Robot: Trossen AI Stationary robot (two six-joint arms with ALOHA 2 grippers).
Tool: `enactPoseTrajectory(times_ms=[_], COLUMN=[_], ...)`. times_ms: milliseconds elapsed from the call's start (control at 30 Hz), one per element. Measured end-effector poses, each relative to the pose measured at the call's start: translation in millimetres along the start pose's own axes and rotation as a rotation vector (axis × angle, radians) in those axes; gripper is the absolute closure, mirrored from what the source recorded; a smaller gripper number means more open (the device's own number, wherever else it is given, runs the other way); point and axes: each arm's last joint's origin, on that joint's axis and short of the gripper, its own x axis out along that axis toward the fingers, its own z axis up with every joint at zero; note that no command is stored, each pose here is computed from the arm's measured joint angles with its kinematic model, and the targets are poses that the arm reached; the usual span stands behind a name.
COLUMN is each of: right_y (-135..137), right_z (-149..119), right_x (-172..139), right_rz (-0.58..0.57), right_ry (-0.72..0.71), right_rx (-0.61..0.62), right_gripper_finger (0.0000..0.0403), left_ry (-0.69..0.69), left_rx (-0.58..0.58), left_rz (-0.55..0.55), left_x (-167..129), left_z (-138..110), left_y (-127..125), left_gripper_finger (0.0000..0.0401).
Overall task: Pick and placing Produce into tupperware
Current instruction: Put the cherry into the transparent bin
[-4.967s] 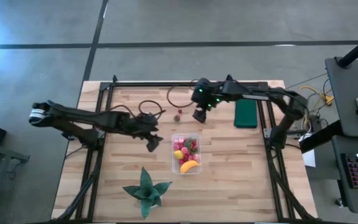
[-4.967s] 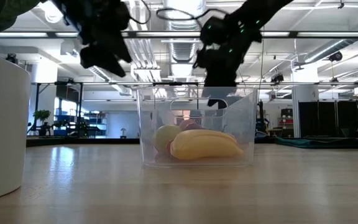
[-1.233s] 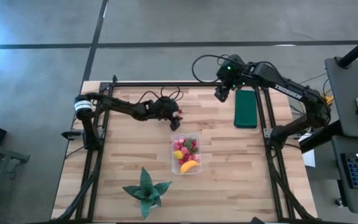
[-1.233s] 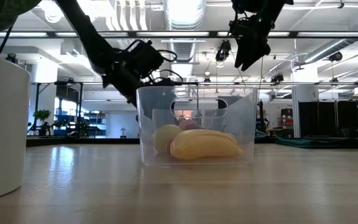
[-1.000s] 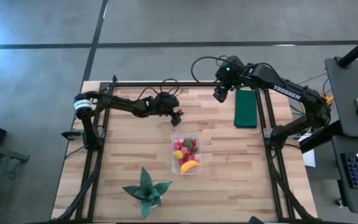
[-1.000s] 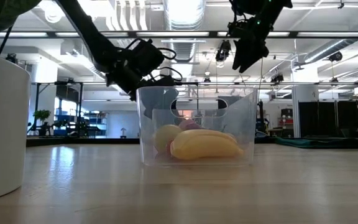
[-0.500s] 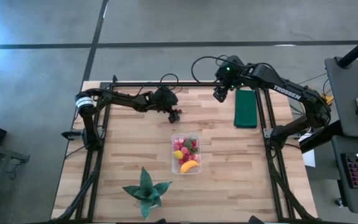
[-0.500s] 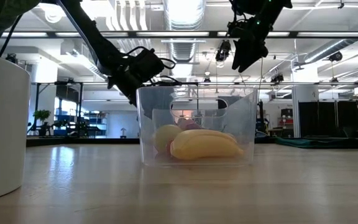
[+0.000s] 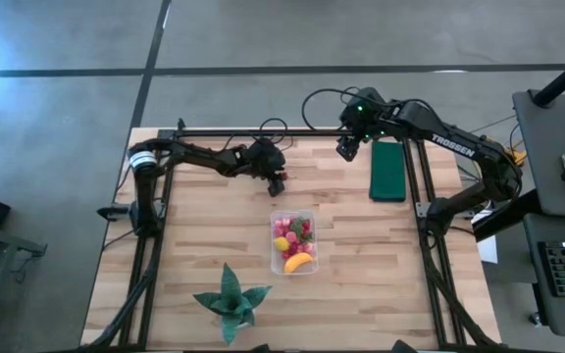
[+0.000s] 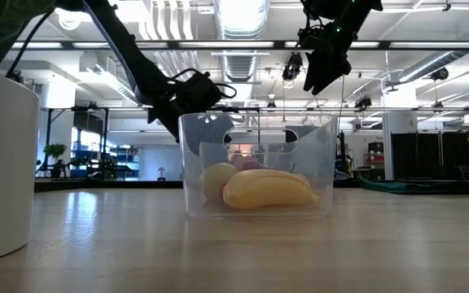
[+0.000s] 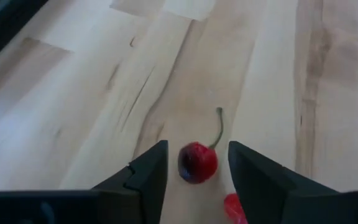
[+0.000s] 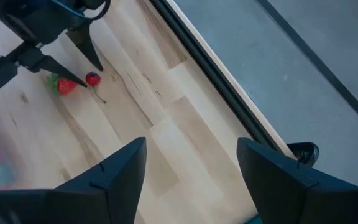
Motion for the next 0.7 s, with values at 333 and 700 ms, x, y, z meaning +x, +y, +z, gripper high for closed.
enactPoseTrajectory(times_ms=[333,700], right_y=[-3.9,-5.1], right_z=[-0.8,-1.0], right_x=[0.5,0.8], right_rz=[-0.009,-0.011], right_ry=[0.006,0.007], right_rx=[0.022,0.033], right_gripper_finger=[0.0163,0.0163], left_ry=[0.069,0.087], left_rx=[-0.003,0.041], left_rz=[-0.035,-0.031], left_x=[11.5,7.2], left_z=[-2.3,0.6], left_y=[-0.8,-0.6], left_gripper_finger=[0.0271,0.0325])
